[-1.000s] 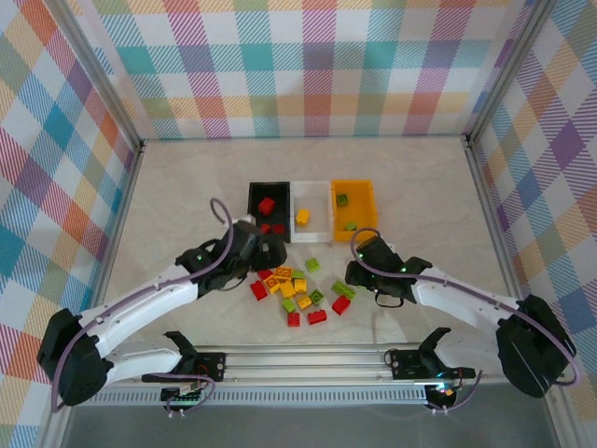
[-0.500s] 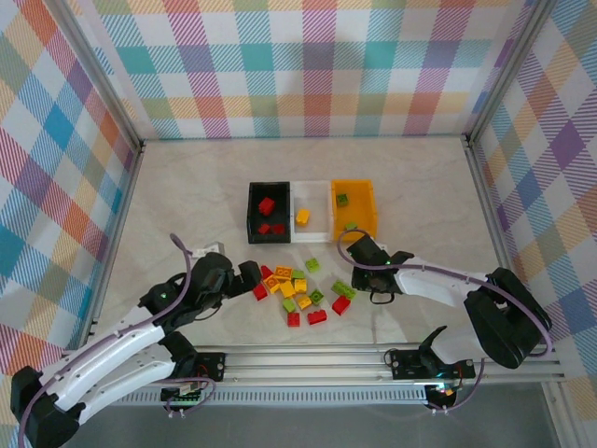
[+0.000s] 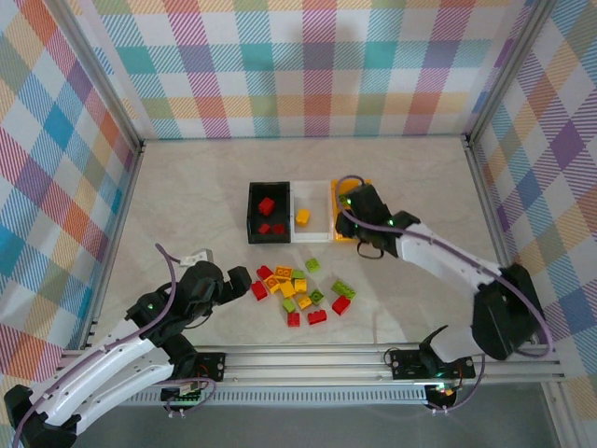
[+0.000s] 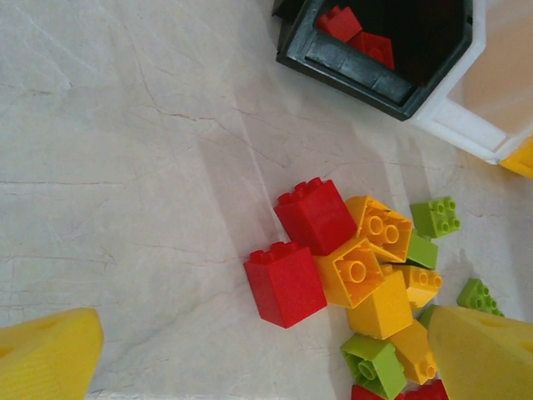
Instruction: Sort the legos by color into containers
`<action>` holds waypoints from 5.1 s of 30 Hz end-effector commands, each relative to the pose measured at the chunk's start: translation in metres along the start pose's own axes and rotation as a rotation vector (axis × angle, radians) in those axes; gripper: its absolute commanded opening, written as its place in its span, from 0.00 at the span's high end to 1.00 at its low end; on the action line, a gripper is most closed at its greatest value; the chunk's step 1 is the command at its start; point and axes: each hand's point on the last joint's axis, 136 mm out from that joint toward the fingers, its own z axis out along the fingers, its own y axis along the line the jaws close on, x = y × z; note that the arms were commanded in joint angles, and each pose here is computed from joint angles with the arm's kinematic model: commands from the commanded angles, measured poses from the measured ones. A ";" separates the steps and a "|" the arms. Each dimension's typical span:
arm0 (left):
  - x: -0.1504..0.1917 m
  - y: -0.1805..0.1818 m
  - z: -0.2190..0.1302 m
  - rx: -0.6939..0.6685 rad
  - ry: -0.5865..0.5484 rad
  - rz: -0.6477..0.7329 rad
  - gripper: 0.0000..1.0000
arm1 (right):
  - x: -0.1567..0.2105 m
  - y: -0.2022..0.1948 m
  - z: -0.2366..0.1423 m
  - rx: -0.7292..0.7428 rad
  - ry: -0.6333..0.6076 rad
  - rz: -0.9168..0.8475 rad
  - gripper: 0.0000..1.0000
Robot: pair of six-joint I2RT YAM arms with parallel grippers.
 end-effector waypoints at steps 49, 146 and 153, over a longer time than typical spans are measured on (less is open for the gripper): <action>0.038 -0.014 0.082 -0.222 0.206 0.375 0.27 | 0.026 -0.022 -0.001 -0.076 -0.001 0.028 0.22; 0.018 -0.043 0.009 0.065 0.049 0.188 0.00 | 0.220 -0.050 -0.033 0.132 0.247 0.184 0.56; 0.016 -0.048 0.006 0.082 0.047 0.195 0.00 | 0.196 -0.030 -0.058 -0.006 0.203 0.069 0.70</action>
